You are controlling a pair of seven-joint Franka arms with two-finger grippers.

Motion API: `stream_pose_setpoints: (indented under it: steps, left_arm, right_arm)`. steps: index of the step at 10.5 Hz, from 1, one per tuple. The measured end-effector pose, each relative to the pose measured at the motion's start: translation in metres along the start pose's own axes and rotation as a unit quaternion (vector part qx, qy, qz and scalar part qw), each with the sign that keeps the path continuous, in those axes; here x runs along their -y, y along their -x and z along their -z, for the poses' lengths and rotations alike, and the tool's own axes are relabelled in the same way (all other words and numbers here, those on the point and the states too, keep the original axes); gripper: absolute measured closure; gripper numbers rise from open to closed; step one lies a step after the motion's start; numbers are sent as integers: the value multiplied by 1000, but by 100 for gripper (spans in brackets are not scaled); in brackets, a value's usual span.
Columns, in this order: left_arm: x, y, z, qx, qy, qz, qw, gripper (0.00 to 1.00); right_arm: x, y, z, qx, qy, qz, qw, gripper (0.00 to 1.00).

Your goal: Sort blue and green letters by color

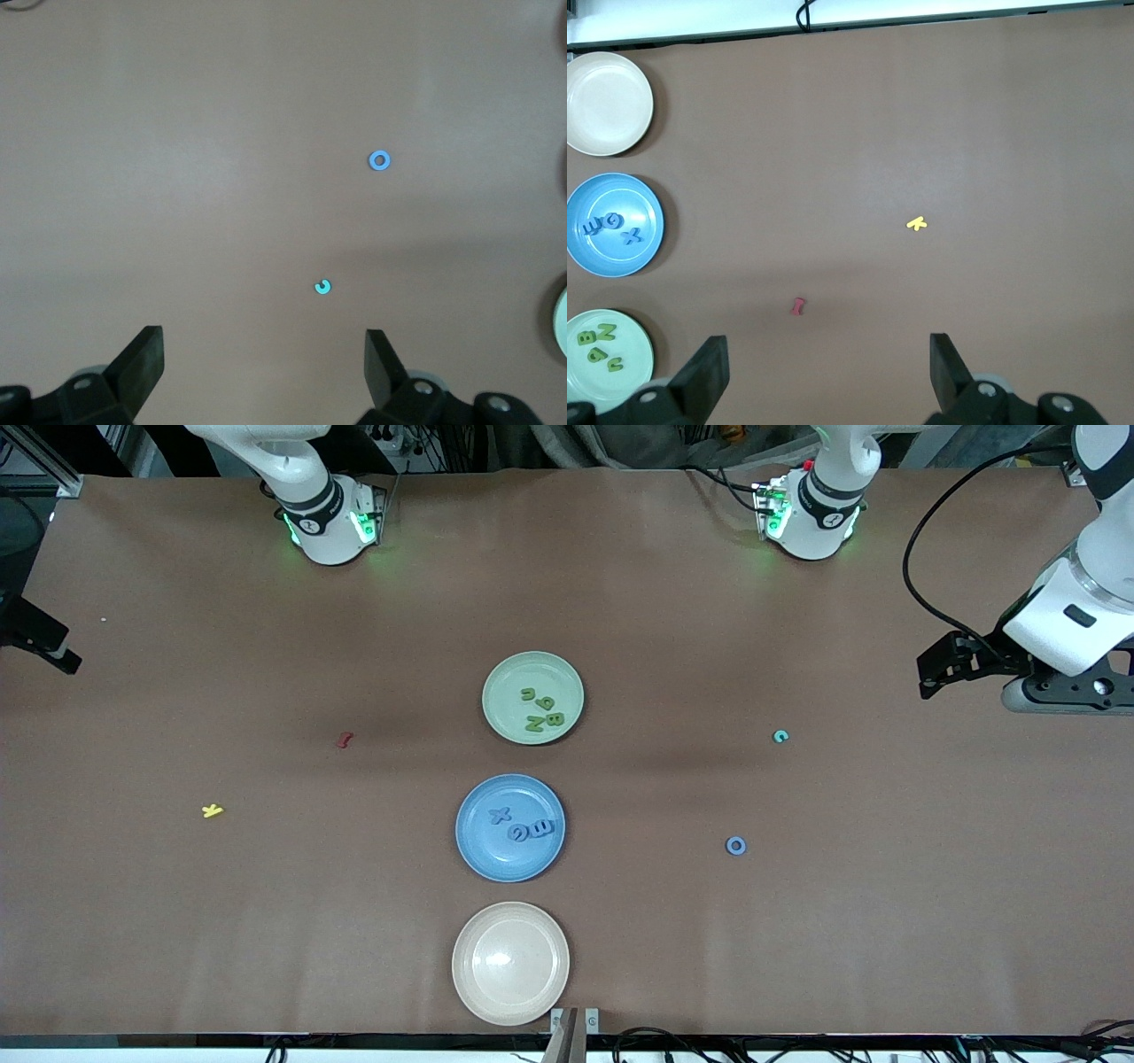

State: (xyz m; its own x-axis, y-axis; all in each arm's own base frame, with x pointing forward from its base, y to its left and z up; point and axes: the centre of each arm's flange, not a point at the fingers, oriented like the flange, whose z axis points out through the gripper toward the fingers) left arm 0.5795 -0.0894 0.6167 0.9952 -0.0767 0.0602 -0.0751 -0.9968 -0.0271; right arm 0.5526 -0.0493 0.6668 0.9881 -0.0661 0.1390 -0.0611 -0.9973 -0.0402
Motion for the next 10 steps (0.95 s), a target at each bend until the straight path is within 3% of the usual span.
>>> stream_pose_setpoints:
  steps: [2,6,10]
  left_arm:
    - [-2,2,0,6,21,3,1000,0]
    - [-1,6,3,17,22,4,1000,0]
    - [0,6,4,17,22,5,1000,0]
  right_arm:
    - [-3,-7,-7,6,2,-3,1000,0]
    - [-8,-1,-14,41,3,-8,999,0]
    - [-13,0,-14,47,5,-12,999,0]
